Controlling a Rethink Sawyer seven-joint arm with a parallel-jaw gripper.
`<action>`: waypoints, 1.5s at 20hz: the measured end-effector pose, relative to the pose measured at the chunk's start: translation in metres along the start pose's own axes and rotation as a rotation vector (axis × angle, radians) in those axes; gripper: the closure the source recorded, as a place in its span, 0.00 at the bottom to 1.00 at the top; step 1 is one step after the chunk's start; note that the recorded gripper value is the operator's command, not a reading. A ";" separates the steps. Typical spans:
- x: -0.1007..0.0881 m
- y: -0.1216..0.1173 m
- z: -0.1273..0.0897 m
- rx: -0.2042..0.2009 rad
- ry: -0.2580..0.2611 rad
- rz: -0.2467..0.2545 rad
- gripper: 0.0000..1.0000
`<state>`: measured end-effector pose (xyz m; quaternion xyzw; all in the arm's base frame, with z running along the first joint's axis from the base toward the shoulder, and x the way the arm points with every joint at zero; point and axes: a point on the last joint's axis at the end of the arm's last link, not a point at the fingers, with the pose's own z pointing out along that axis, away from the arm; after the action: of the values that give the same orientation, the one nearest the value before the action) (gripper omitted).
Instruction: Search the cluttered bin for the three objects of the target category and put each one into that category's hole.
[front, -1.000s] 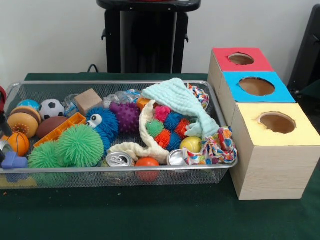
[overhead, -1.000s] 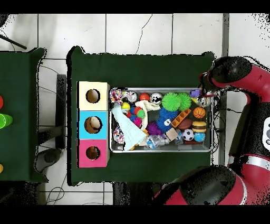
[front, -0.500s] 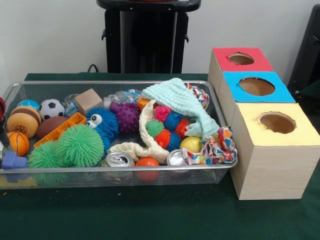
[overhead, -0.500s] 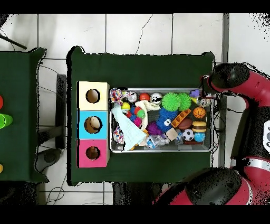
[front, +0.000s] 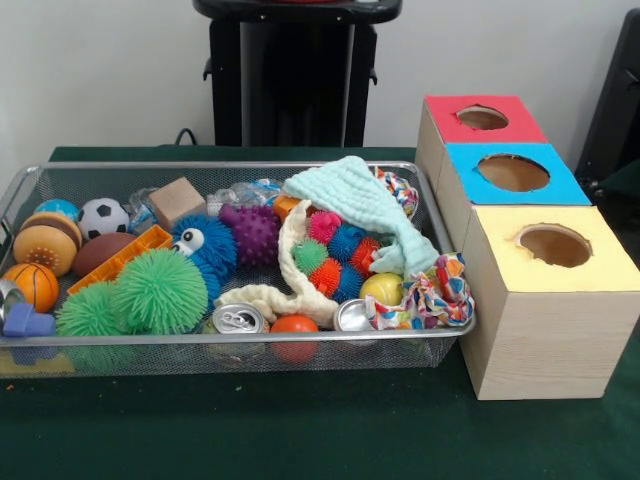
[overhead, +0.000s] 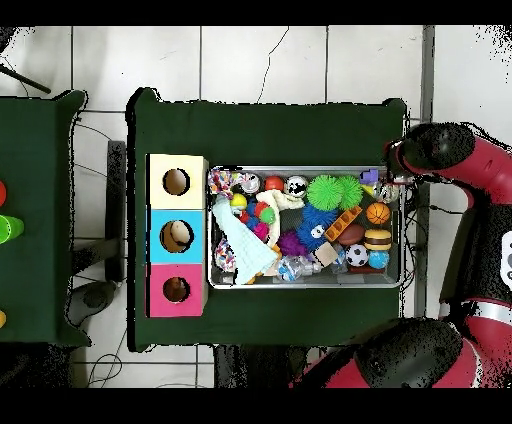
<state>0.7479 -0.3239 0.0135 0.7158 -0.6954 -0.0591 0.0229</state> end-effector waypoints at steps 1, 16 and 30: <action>0.000 0.000 0.000 0.003 0.002 -0.001 0.00; -0.027 0.010 0.012 0.053 0.102 -0.109 0.00; -0.063 0.012 -0.001 0.039 0.118 -0.177 0.00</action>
<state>0.7346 -0.2617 0.0191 0.7770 -0.6279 -0.0053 0.0445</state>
